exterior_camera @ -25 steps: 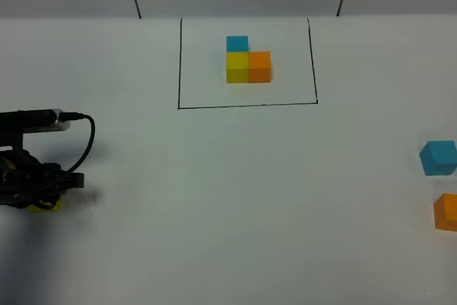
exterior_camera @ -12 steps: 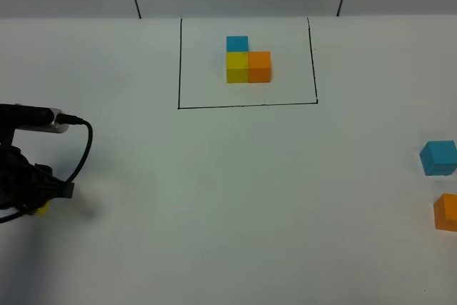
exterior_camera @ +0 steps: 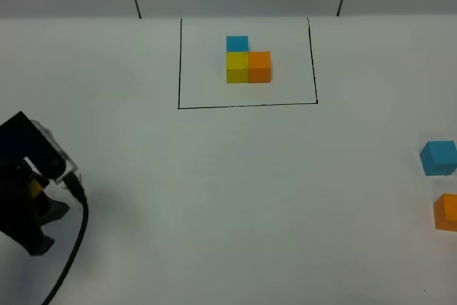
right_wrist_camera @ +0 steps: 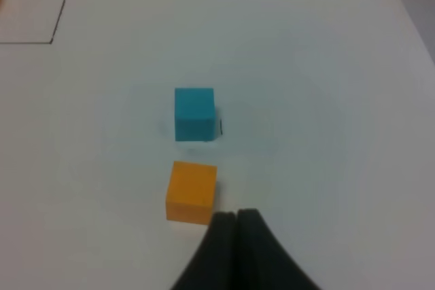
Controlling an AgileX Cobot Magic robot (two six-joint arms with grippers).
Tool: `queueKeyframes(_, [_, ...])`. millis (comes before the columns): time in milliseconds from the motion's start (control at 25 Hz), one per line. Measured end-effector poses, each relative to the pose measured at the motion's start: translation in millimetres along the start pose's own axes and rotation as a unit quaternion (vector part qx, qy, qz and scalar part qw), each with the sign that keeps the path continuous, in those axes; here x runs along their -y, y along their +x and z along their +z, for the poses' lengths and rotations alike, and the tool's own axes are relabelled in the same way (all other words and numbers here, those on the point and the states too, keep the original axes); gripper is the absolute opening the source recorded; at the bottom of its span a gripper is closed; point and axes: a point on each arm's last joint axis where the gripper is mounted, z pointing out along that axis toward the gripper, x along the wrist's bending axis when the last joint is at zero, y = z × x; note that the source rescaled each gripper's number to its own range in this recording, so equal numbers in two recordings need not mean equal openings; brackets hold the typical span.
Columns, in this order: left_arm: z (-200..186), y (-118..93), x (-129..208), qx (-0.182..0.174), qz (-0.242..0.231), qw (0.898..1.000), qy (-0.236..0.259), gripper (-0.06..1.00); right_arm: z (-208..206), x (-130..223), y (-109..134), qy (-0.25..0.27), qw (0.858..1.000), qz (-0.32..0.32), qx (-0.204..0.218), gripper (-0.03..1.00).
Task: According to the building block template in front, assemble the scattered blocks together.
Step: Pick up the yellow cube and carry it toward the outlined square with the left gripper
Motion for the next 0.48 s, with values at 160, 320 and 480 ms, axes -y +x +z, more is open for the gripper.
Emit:
queueKeyframes(160, [-5, -9, -3, 0.035, 0.119, 0.992, -0.023, 0.54, 0, 0, 0, 0.000, 1.000, 0.000, 0.000, 0.00])
queueKeyframes(320, [-6, -15, -3, 0.065, 0.168, 0.983, -0.030, 0.54, 0, 0, 0, 0.000, 1.000, 0.000, 0.000, 0.00])
queueKeyframes(480, [-7, -20, -1, 0.091, 0.190, 0.977, -0.028, 0.54, 0, 0, 0, 0.000, 1.000, 0.000, 0.000, 0.00])
